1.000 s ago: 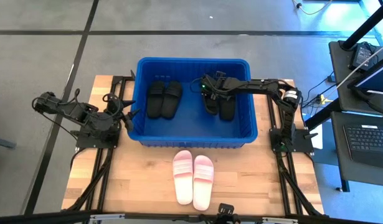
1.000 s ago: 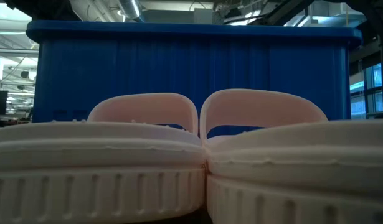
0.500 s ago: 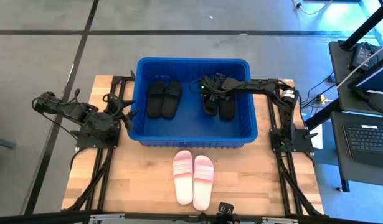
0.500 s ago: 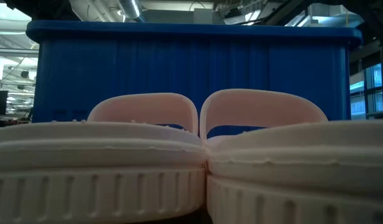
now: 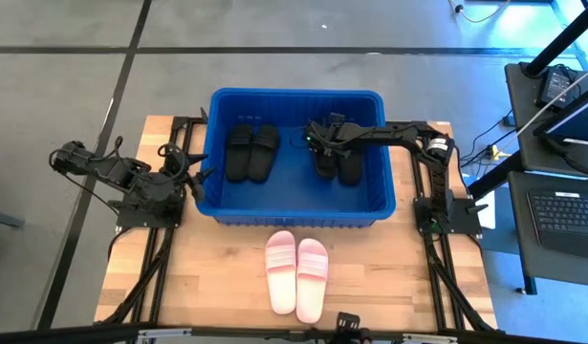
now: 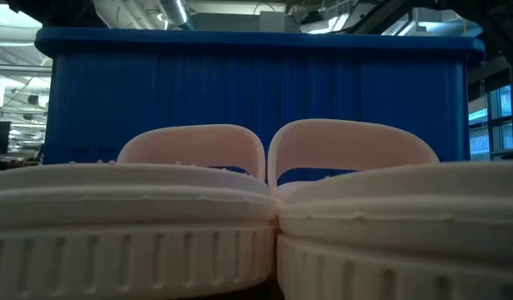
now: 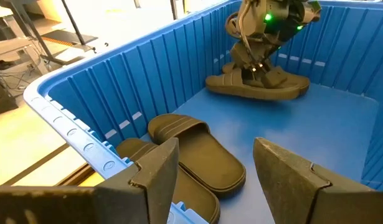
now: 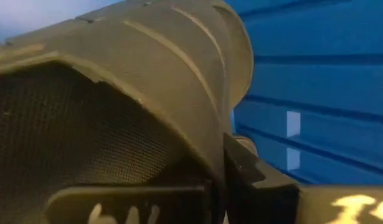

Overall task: Pick and place slides into bin
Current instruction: Put the black slide into the blue bin, then put the pink slide into the blue bin

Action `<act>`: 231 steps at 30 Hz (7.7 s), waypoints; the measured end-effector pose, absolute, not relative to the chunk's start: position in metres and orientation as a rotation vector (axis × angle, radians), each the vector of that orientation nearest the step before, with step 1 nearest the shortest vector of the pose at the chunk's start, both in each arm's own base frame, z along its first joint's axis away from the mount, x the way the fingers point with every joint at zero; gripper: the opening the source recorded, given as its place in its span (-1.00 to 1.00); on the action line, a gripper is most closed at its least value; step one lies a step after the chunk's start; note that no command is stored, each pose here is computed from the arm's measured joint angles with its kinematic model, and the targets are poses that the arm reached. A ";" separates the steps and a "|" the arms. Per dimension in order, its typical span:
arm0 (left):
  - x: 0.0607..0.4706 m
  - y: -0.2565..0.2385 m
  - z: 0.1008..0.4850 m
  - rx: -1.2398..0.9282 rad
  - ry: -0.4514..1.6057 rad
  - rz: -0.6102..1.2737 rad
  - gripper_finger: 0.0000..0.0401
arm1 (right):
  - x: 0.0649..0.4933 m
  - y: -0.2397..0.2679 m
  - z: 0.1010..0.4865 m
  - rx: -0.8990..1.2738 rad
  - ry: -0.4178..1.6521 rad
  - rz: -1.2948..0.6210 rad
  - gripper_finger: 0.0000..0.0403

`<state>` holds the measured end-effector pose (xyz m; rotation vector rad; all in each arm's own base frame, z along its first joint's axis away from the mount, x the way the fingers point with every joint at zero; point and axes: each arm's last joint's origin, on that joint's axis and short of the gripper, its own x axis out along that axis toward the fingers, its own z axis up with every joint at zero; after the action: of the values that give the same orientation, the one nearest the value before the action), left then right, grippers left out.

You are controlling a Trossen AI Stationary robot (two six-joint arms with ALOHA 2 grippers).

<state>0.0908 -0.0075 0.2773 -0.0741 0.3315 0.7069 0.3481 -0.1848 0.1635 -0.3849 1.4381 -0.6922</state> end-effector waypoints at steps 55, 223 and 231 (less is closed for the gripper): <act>0.091 -0.008 0.277 -0.076 0.333 0.702 0.01 | 0.344 -0.168 0.159 -0.246 1.491 -0.635 0.45; 0.091 -0.008 0.277 -0.078 0.331 0.701 0.01 | 0.367 0.020 0.388 -0.003 0.473 0.070 0.45; 0.091 -0.008 0.277 -0.077 0.331 0.702 0.01 | 0.349 0.089 0.376 0.063 0.631 0.145 0.45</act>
<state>0.0910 -0.0077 0.2774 -0.0775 0.3311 0.7016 0.3490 0.0892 0.3759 0.0628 0.6314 0.1454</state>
